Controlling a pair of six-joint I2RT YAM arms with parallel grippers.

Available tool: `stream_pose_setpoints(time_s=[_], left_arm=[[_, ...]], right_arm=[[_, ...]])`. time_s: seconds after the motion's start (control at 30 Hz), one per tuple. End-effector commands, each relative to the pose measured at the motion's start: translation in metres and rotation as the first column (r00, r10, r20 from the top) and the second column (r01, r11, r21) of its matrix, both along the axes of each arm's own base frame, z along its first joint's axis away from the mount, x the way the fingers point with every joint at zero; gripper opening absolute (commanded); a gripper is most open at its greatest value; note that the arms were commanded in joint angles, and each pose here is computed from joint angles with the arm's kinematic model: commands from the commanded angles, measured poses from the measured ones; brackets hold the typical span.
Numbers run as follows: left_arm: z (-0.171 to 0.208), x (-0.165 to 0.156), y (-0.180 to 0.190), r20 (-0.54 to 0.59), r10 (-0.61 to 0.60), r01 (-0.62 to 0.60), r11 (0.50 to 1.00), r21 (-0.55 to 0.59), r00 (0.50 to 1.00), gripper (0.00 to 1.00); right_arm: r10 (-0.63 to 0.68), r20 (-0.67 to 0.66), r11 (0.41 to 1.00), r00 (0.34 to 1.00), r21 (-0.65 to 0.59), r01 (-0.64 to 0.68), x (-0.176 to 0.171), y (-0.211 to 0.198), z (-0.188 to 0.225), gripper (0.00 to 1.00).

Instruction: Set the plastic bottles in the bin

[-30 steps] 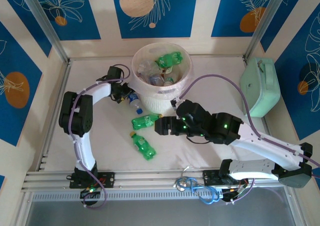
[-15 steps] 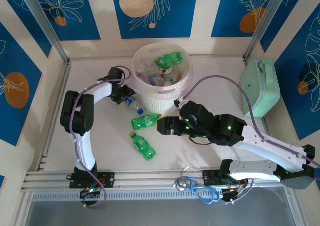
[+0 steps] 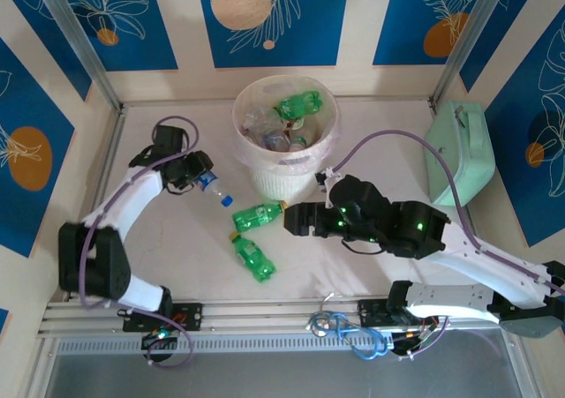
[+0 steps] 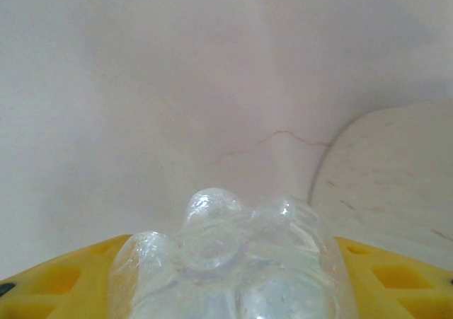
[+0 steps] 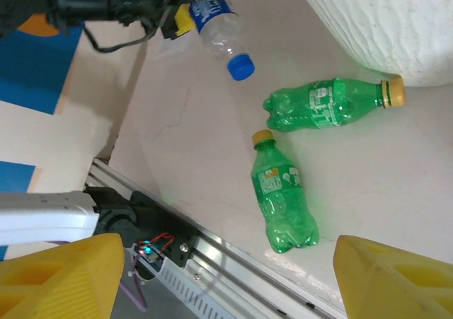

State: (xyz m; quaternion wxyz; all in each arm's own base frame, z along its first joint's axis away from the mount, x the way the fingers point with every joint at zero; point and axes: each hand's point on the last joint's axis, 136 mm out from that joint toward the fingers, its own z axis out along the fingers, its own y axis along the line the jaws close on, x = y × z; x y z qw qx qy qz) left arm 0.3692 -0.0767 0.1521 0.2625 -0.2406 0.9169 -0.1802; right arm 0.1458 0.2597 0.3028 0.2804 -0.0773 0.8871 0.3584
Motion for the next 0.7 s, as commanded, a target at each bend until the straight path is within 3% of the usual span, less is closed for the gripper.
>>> stream_pose_setpoints(time_s=[0.0,0.13,0.3,0.67], left_arm=[[0.032,-0.023,0.01,0.056,0.031,-0.03,1.0,-0.009,0.998,0.58],[0.087,-0.034,-0.006,0.179,0.002,0.021,0.991,-0.13,0.984,0.58],[0.142,-0.047,-0.039,0.301,-0.07,0.163,0.94,-0.298,0.951,0.58],[0.209,-0.075,-0.093,0.445,-0.17,0.409,0.747,-0.524,0.879,0.6]], right_arm=[[0.045,0.021,0.996,0.999,0.072,-0.046,-0.002,0.005,0.024,0.78],[0.102,0.018,0.985,0.995,0.135,-0.103,-0.004,0.016,0.037,0.78],[0.201,0.001,0.966,0.98,0.164,-0.198,-0.008,0.042,0.047,0.78],[0.254,0.038,0.953,0.966,0.159,-0.257,0.005,0.081,0.061,0.73]])
